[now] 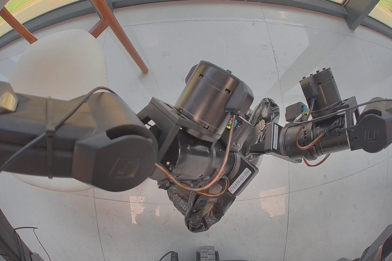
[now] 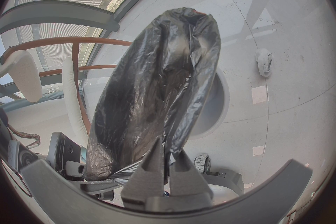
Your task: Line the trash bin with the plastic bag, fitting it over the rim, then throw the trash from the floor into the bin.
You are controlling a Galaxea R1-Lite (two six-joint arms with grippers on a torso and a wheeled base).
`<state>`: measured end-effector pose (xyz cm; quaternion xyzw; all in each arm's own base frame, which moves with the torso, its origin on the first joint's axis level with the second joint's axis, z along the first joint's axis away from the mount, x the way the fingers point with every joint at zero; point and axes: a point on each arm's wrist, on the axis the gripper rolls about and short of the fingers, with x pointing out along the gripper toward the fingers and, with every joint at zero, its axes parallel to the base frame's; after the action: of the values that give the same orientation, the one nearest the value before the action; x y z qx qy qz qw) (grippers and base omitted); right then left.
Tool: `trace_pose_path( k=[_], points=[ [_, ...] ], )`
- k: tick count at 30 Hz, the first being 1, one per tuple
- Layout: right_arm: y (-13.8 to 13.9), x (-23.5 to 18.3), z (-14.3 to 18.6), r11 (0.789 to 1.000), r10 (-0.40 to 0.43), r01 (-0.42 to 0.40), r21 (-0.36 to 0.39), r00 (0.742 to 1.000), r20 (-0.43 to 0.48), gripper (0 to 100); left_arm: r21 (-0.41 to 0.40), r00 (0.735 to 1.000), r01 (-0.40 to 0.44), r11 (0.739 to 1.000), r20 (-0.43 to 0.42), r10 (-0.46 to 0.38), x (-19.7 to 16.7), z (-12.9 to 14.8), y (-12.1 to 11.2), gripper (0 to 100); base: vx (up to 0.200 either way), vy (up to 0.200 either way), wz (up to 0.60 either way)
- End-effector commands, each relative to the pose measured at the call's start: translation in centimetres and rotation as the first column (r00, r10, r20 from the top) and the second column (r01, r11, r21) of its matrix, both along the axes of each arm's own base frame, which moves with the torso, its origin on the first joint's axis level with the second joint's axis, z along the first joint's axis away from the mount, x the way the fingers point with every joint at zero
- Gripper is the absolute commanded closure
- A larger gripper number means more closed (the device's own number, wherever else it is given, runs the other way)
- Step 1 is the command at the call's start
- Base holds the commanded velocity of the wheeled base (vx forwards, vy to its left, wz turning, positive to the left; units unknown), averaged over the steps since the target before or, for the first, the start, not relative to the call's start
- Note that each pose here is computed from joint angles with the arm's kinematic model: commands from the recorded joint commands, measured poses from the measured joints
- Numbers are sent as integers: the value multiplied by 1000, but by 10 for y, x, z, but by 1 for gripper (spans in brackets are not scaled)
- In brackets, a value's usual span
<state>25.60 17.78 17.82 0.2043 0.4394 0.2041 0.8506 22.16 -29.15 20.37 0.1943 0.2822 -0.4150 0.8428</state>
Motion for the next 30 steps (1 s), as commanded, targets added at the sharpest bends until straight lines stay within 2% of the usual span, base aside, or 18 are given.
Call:
trace_pose_path(
  k=[1,9,10,13,17,25,30],
  points=[
    [0,0,1,1000,2,-2,1,1000,2,100,5,1000,0,1000,1,0,0,-1,0,100,0,0,0],
    [-2,1,1,1000,-7,7,2,1000,3,100,9,1000,0,1000,-2,0,1,-1,2,100,0,0,0],
    [-3,2,1,1000,-9,9,2,1000,3,100,1,1000,-3,1000,-2,3,2,0,1,0,0,0,0],
    [-4,1,0,1000,-12,12,-1,1000,-1,100,-5,1000,-2,1000,-7,2,1,0,-1,0,0,0,0],
    [-16,12,-7,998,-55,55,-19,998,-17,100,-13,1000,-11,1000,-27,11,1,-8,-3,0,0,0,0],
    [-18,23,-16,998,-63,63,-30,998,2,100,-1,999,-33,999,-38,33,12,-42,-11,0,0,0,0],
    [-17,28,-17,997,-71,71,-18,997,33,100,52,995,-65,997,-73,68,21,-62,1,0,0,0,0]
  ],
)
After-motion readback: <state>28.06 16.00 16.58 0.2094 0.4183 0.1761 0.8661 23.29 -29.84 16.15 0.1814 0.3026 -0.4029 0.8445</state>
